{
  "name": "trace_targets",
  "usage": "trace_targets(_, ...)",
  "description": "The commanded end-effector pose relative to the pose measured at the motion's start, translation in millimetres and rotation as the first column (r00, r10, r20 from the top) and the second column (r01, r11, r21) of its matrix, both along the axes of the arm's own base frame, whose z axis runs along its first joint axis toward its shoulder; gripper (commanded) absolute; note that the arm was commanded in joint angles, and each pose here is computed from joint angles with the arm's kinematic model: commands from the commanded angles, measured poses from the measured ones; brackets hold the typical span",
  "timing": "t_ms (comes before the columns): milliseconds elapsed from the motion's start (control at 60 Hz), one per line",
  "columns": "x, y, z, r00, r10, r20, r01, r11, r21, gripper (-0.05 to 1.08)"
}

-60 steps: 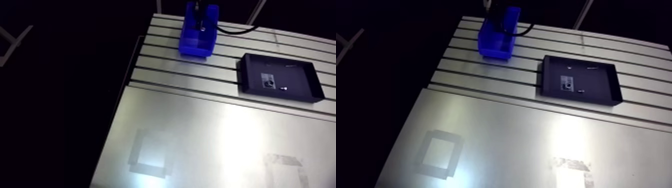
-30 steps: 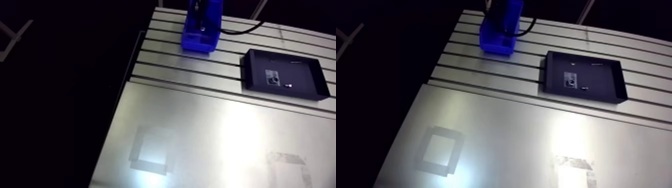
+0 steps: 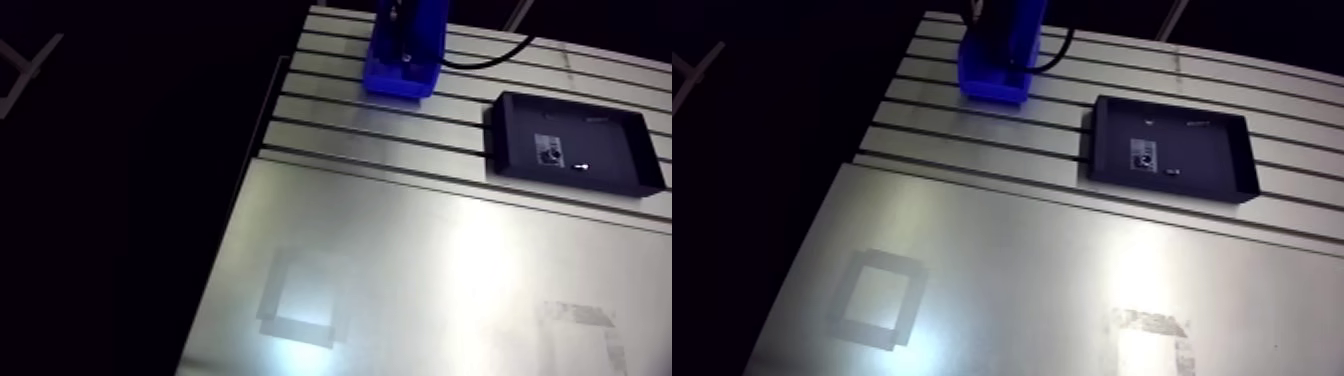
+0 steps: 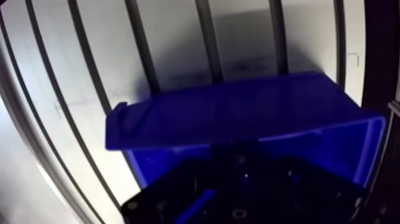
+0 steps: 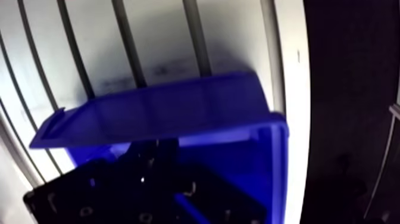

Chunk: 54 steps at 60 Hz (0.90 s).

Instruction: Pick up the M10 bolt from the tray and put it into the blue bin.

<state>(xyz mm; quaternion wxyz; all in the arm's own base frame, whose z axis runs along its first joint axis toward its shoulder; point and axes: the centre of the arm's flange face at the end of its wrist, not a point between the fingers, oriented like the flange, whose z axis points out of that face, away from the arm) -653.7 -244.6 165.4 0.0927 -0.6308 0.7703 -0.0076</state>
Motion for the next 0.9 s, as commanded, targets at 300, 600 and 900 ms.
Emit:
trace_targets(300, -6.2, 2, 59, 0.998, -0.007, -0.057, 0.007, 1.000, -0.011, 0.01)
trace_targets(600, -0.8, 19, 125, 0.994, -0.021, -0.104, 0.022, 1.000, 0.008, 0.00)
trace_targets(900, 17.4, 34, 206, 0.971, -0.194, -0.141, 0.195, 0.981, -0.003, 0.00)
